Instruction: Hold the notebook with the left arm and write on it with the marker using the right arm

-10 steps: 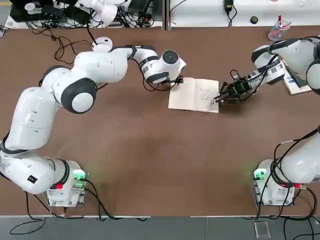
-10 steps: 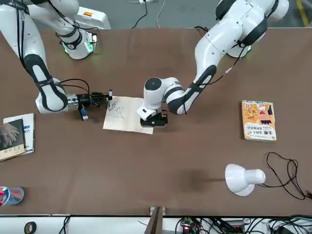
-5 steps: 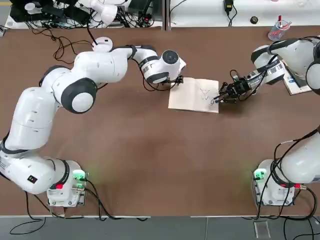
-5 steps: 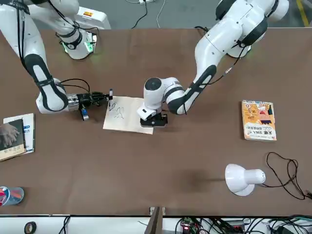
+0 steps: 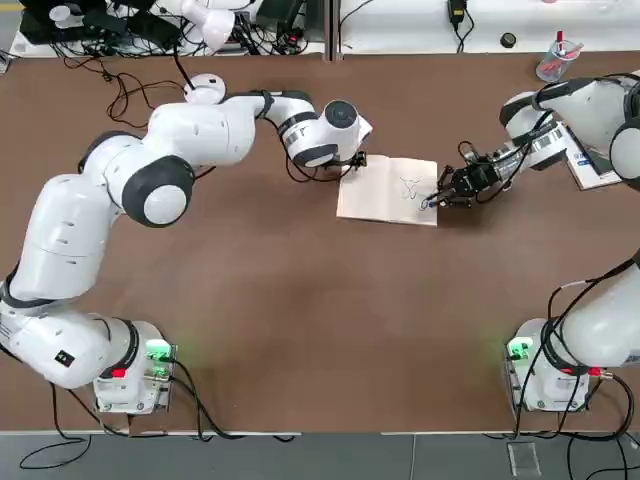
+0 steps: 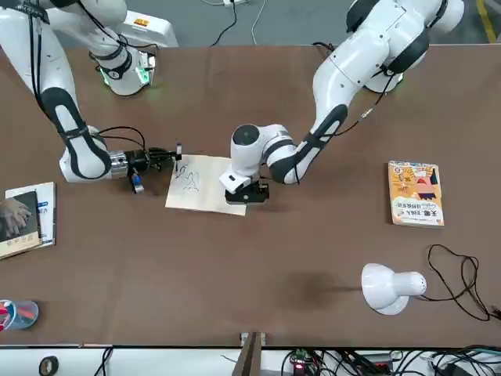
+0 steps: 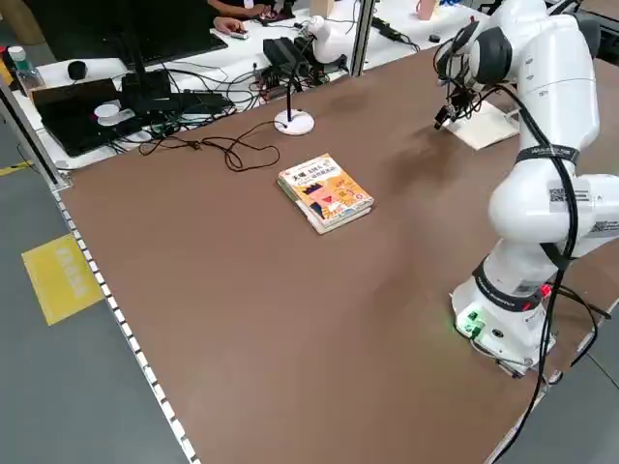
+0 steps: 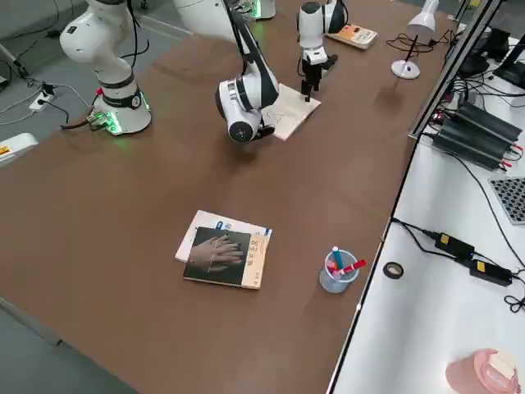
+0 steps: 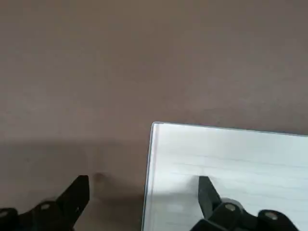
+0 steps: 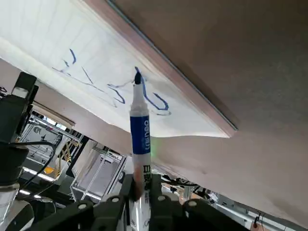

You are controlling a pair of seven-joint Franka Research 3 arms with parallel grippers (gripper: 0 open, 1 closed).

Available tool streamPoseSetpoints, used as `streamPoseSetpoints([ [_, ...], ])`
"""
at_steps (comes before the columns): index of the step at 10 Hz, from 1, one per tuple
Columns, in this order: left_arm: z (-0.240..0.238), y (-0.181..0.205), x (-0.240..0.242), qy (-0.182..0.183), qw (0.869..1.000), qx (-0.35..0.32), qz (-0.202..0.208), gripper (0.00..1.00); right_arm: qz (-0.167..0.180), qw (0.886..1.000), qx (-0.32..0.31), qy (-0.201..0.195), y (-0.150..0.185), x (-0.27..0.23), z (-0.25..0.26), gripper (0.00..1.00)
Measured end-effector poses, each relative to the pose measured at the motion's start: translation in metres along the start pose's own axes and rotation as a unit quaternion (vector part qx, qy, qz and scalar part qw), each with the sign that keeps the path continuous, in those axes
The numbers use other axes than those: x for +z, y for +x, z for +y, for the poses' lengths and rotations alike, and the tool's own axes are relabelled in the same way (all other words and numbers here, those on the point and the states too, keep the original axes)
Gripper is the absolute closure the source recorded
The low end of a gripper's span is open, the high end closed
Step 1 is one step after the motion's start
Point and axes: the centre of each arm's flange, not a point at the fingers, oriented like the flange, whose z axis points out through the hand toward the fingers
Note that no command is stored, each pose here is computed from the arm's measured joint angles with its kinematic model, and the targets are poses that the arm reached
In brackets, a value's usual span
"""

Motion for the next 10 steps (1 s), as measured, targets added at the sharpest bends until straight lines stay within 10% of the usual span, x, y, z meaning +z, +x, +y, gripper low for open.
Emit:
streamPoseSetpoints([
  [10,0.0,0.0,0.0,0.0,1.0,0.0,0.0,0.0,-0.006,1.0,-0.002,0.007,-0.005,0.026,-0.011,0.82],
])
